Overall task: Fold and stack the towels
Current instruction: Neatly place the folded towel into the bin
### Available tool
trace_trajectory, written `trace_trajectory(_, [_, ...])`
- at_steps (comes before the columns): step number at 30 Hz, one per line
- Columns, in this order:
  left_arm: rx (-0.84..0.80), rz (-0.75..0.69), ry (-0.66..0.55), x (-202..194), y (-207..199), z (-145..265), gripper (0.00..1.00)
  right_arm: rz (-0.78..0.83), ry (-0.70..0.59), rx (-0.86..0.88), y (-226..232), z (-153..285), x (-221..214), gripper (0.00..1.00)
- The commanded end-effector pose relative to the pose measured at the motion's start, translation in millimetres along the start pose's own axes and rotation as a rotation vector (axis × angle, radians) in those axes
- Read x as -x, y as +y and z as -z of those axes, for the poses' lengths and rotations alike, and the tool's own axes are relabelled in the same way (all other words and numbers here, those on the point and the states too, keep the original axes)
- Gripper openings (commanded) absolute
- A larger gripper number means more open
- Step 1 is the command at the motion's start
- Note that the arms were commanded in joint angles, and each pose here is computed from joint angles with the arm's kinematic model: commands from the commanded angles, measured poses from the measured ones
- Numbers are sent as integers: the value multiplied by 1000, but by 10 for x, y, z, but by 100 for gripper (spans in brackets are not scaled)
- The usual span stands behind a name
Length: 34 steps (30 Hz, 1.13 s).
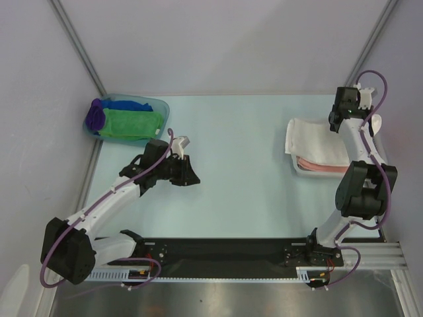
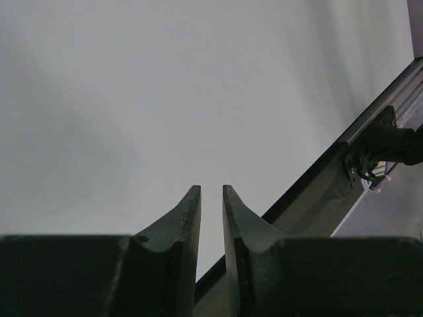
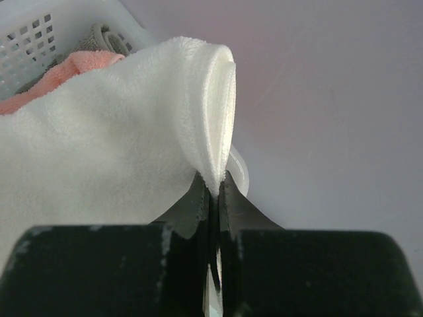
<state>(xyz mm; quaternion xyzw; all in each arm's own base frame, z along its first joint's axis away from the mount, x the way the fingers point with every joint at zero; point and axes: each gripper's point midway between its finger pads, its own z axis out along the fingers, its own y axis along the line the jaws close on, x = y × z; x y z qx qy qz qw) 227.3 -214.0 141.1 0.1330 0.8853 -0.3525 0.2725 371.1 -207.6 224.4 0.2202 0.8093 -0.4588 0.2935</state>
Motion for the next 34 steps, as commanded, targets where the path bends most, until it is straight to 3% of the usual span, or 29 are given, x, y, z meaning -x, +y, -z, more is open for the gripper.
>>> trace_trajectory(1, [-33,-30,-24,79,-39,-3,24,-71,-26,-29,-132,0,116,0])
trace_trajectory(5, [-31,-27,-24,78,-28,-2,24,-79,-13,-12,-90,-37,97,0])
trace_trajectory(8, [-34,-28,-24,76,-33,-1,24,-86,-1,-8,-69,-66,67,6])
trace_trajectory(11, [-41,-29,-26,79,-50,6,25,-123,14,13,-60,-75,69,37])
trace_trajectory(12, [-42,-29,-28,80,-49,8,25,-123,20,25,-60,-70,68,54])
trace_trajectory(15, [-49,-33,-36,91,-62,20,27,-172,50,83,-40,-14,75,84])
trace_trajectory(16, [-48,-33,-38,91,-57,20,27,-205,54,99,-30,7,105,87])
trace_trajectory(20, [-40,-34,-73,162,-45,68,30,-330,39,255,57,305,350,95])
trace_trajectory(22, [-34,-35,-88,196,-35,87,32,-363,6,448,265,624,464,100])
trace_trajectory(24, [-17,-35,-113,248,-12,113,33,-366,-62,624,641,1057,541,100])
trace_trajectory(30, [25,-32,-134,328,50,124,33,-488,-240,910,899,1981,495,100])
trace_trajectory(34, [41,-27,-134,322,86,113,33,-494,-221,880,856,2000,364,100])
